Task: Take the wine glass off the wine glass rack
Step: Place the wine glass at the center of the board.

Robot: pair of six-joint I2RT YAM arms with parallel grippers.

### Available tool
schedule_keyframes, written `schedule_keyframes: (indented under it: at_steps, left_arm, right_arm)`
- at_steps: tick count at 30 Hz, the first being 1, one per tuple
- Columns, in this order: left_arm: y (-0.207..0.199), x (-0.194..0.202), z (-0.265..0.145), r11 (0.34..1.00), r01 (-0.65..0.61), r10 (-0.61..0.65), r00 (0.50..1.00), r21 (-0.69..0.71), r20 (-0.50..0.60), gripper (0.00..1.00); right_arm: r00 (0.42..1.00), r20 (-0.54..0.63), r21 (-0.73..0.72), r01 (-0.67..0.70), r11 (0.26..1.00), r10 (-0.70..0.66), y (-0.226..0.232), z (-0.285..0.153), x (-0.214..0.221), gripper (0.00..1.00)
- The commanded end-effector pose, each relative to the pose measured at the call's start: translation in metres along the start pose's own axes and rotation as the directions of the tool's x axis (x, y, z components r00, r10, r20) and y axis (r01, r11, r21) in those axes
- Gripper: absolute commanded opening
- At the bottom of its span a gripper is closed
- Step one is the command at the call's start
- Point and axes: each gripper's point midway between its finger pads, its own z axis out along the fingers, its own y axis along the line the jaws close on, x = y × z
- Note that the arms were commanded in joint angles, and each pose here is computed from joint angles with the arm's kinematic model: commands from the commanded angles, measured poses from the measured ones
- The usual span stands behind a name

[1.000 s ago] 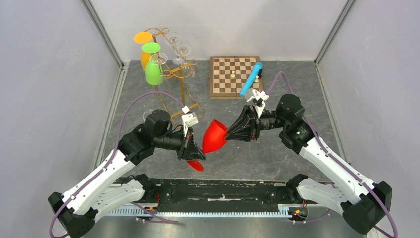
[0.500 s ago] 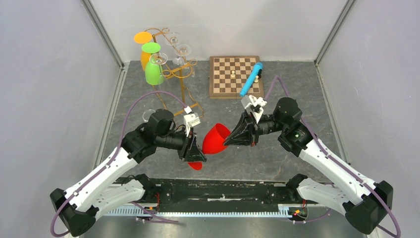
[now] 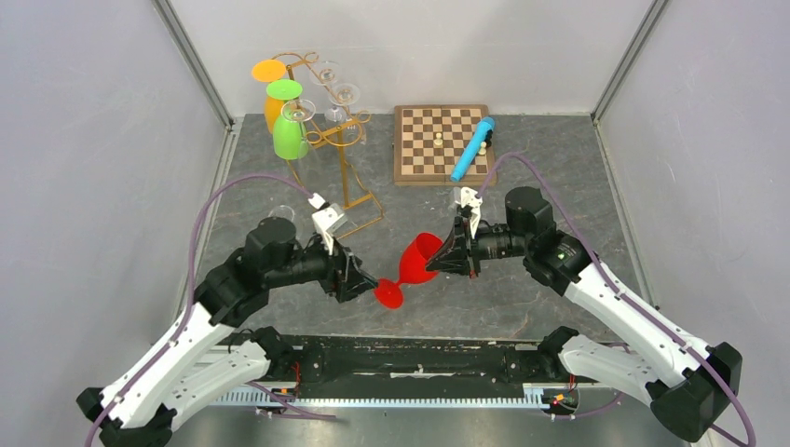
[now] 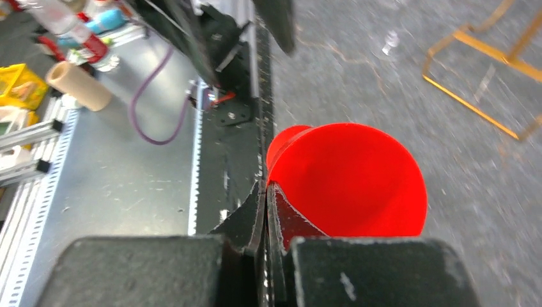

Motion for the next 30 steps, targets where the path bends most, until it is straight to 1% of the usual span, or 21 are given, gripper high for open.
schedule_keyframes:
  at_steps: [1, 2, 5, 8, 11, 14, 16, 19, 20, 23, 26, 30]
  left_arm:
    - [0.016, -0.028, -0.014, 0.991, -0.043, 0.063, 0.987, -0.130, 0.150, 0.77]
    - [0.016, -0.030, -0.016, 0.990, -0.042, 0.065, 0.985, -0.138, 0.163, 0.78]
    - [0.017, -0.032, -0.020, 0.988, -0.040, 0.067, 0.981, -0.149, 0.182, 0.79]
    - [0.017, -0.033, -0.022, 0.987, -0.035, 0.065, 0.979, -0.156, 0.193, 0.80]
    - [0.020, -0.034, -0.027, 0.983, -0.025, 0.064, 0.975, -0.181, 0.215, 0.80]
    - [0.020, -0.036, -0.032, 0.981, -0.025, 0.073, 0.967, -0.192, 0.243, 0.80]
    - [0.020, -0.037, -0.036, 0.980, -0.024, 0.075, 0.963, -0.196, 0.258, 0.80]
    - [0.022, -0.037, -0.039, 0.977, -0.023, 0.081, 0.960, -0.211, 0.269, 0.79]
    - [0.022, -0.037, -0.040, 0.976, -0.024, 0.083, 0.959, -0.215, 0.272, 0.79]
    - [0.024, -0.036, -0.042, 0.974, -0.020, 0.084, 0.957, -0.225, 0.276, 0.78]
    - [0.026, -0.036, -0.045, 0.971, -0.015, 0.085, 0.955, -0.241, 0.285, 0.77]
    - [0.030, -0.037, -0.050, 0.963, 0.001, 0.084, 0.948, -0.269, 0.306, 0.76]
  right_arm:
    - [0.998, -0.058, 0.258, 0.047, 0.965, -0.033, -0.035, -0.016, -0.004, 0.00]
    - [0.997, -0.066, 0.317, 0.047, 0.947, -0.027, -0.045, -0.020, -0.005, 0.00]
    - [0.997, -0.076, 0.427, 0.051, 0.903, -0.021, -0.066, -0.031, -0.006, 0.00]
    - [0.997, -0.076, 0.560, 0.029, 0.828, 0.017, -0.098, -0.049, -0.003, 0.00]
    - [0.996, -0.053, 0.687, -0.016, 0.726, 0.072, -0.132, -0.074, -0.002, 0.00]
    - [0.995, -0.041, 0.823, -0.018, 0.568, 0.091, -0.163, -0.106, -0.002, 0.00]
    - [0.996, -0.018, 0.877, -0.027, 0.480, 0.089, -0.176, -0.123, -0.004, 0.00]
    - [0.997, 0.014, 0.912, -0.045, 0.407, 0.080, -0.188, -0.137, -0.012, 0.00]
    - [0.997, 0.019, 0.929, -0.047, 0.368, 0.078, -0.193, -0.145, -0.015, 0.00]
    - [0.996, 0.029, 0.953, -0.052, 0.297, 0.083, -0.205, -0.160, -0.021, 0.00]
    - [0.995, 0.040, 0.984, -0.055, 0.172, 0.088, -0.218, -0.186, -0.022, 0.00]
    - [0.990, 0.111, 0.989, -0.119, 0.090, 0.088, -0.235, -0.214, -0.024, 0.00]
